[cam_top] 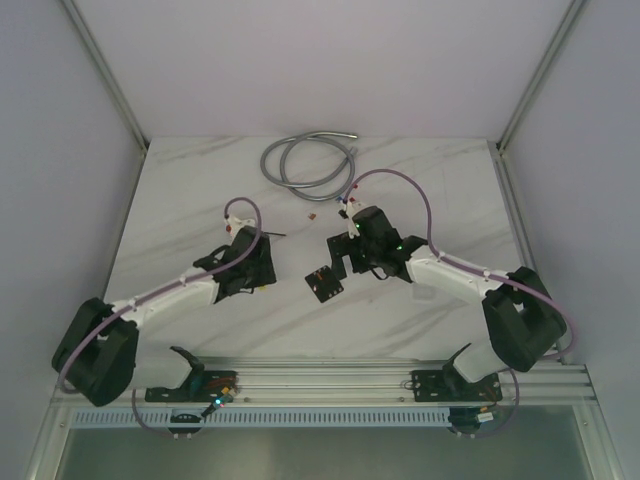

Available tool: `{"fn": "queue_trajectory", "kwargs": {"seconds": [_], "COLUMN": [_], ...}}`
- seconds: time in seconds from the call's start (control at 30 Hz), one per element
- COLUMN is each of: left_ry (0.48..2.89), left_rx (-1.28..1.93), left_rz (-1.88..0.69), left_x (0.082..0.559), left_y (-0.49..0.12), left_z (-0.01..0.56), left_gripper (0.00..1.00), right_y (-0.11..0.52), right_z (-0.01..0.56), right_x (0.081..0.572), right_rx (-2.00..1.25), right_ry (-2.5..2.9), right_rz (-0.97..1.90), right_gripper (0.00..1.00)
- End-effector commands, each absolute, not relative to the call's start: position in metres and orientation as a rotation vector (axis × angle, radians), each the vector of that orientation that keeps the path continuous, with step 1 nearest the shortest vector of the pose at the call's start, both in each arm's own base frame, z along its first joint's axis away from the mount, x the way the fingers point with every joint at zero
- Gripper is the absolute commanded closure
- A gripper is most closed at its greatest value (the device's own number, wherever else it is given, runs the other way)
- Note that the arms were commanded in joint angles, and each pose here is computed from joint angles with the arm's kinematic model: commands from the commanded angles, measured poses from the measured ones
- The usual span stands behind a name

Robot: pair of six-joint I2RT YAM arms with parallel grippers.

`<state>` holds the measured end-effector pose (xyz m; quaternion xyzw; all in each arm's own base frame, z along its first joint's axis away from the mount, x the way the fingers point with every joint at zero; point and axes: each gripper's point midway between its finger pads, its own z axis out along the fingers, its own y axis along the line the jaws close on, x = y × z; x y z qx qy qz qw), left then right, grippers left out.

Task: Snap on the fuse box
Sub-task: Adjust the fuse at the center of the board.

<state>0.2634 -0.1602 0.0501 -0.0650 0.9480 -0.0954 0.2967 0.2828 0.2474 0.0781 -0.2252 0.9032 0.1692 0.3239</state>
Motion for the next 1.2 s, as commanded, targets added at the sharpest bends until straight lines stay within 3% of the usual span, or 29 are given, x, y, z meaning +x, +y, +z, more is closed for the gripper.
{"fn": "queue_trajectory", "kwargs": {"seconds": [0.0, 0.43, 0.67, 1.17], "left_ry": [2.387, 2.321, 2.302, 2.417], "left_rx": [-0.482, -0.562, -0.572, -0.485], "left_rz": [-0.167, -0.082, -0.023, 0.175], "left_x": [0.259, 0.256, 0.253, 0.246], "left_y": [-0.137, -0.146, -0.145, -0.139], "left_z": [0.046, 0.027, 0.024, 0.005], "left_gripper": [0.43, 0.42, 0.47, 0.52], "right_y": [0.248, 0.248, 0.248, 0.246], "right_z": [0.083, 0.083, 0.082, 0.085], "right_x": [0.283, 0.282, 0.282, 0.281], "right_rx": [-0.575, -0.571, -0.574, -0.565], "right_ry": [2.340, 2.340, 2.338, 2.330], "right_rz": [0.469, 0.475, 0.470, 0.470], "right_gripper": [0.00, 0.00, 0.00, 0.00]}}
